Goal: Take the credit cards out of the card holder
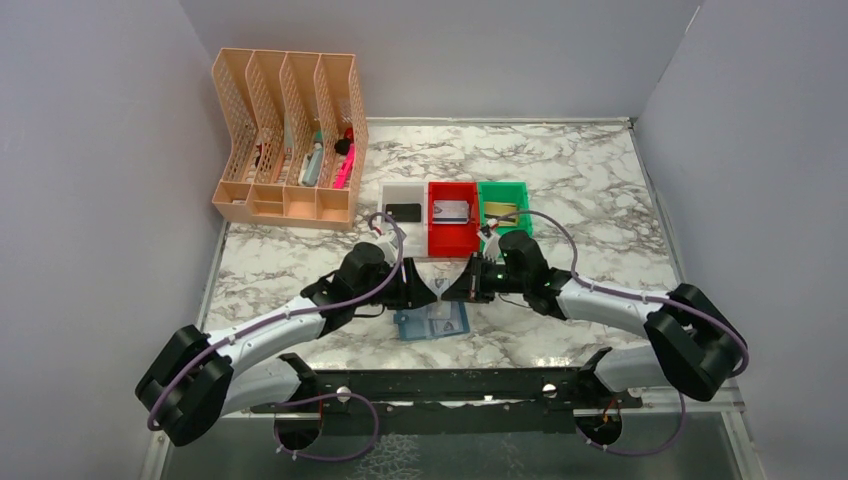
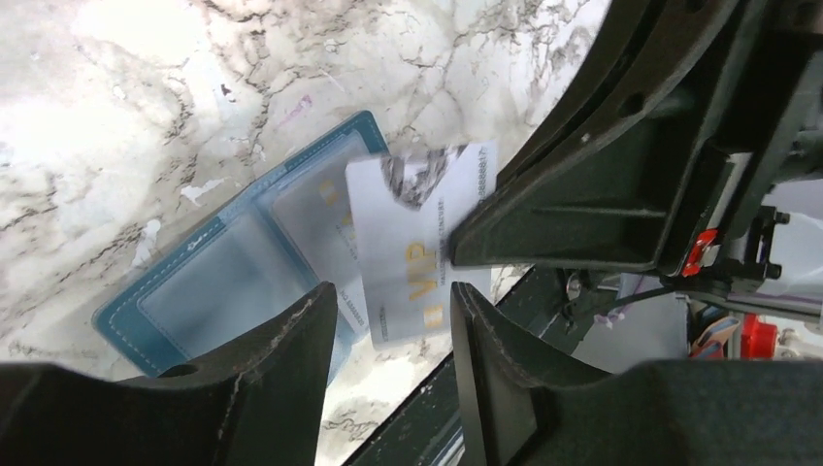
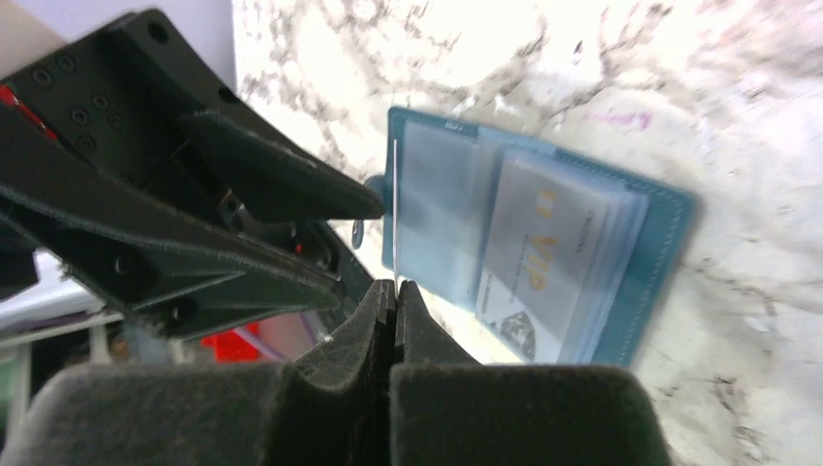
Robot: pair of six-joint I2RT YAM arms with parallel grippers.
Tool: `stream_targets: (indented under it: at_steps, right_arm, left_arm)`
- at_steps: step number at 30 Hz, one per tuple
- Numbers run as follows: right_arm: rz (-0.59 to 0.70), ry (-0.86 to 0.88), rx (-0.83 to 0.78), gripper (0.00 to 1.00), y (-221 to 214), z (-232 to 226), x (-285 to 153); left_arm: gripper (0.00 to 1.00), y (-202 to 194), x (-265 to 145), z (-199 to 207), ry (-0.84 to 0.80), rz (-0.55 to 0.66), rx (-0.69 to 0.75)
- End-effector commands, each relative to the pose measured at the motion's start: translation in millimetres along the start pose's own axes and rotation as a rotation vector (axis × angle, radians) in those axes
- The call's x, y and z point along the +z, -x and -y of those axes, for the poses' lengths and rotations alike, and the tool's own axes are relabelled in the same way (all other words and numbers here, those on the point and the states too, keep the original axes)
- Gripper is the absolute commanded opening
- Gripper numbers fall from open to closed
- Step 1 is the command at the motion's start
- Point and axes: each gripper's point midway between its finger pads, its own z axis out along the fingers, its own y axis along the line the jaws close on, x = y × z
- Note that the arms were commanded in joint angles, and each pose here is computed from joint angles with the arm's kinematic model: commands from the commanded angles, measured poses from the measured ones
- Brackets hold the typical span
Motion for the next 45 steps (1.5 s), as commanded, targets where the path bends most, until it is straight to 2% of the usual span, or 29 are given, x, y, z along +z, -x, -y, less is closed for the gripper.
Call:
stream_targets:
  at_steps: [1,5,11,14,20,26,35,45]
  right_arm:
    - [0.147,-0.22,-0.101,0.01,37.4,15.9,-13.8]
    - [0.272,-0.411,-0.226,0.01,76.6,23.8,-36.2]
    - [0.464,-0.623,-0.418,0.01,142.4,16.8,-67.0]
    - [0.509,-0.682,-0.508,0.01,166.9,11.4,-70.1]
    - [0.516,-0.778,-0.657,0.01,200.3,12.0,-59.6]
    - [0.516,-0.776,-0.853,0.01,221.3,7.8,-42.9]
    - [0.416,-0.759,-1.164,0.03,235.4,16.8,-5.4]
    - [0.313,-0.942,-1.343,0.05,260.6,54.7,20.3]
  left_arm:
    - [0.55,17.6,-10.5,-13.2,0.134,0.063,0.052]
    - [0.69,26.8,-25.4,-33.6,0.276,0.109,0.075]
    - [0.82,34.4,-40.5,-39.6,0.318,0.183,0.075]
    - [0.85,36.6,-47.0,-44.1,0.345,0.208,0.073]
    - [0.9,40.0,-60.6,-50.8,0.387,0.256,0.072]
    - [0.92,40.8,-70.5,-55.9,0.41,0.289,0.069]
    - [0.96,39.4,-72.7,-61.3,0.429,0.298,0.065]
    - [0.97,39.1,-74.0,-63.1,0.44,0.293,0.074]
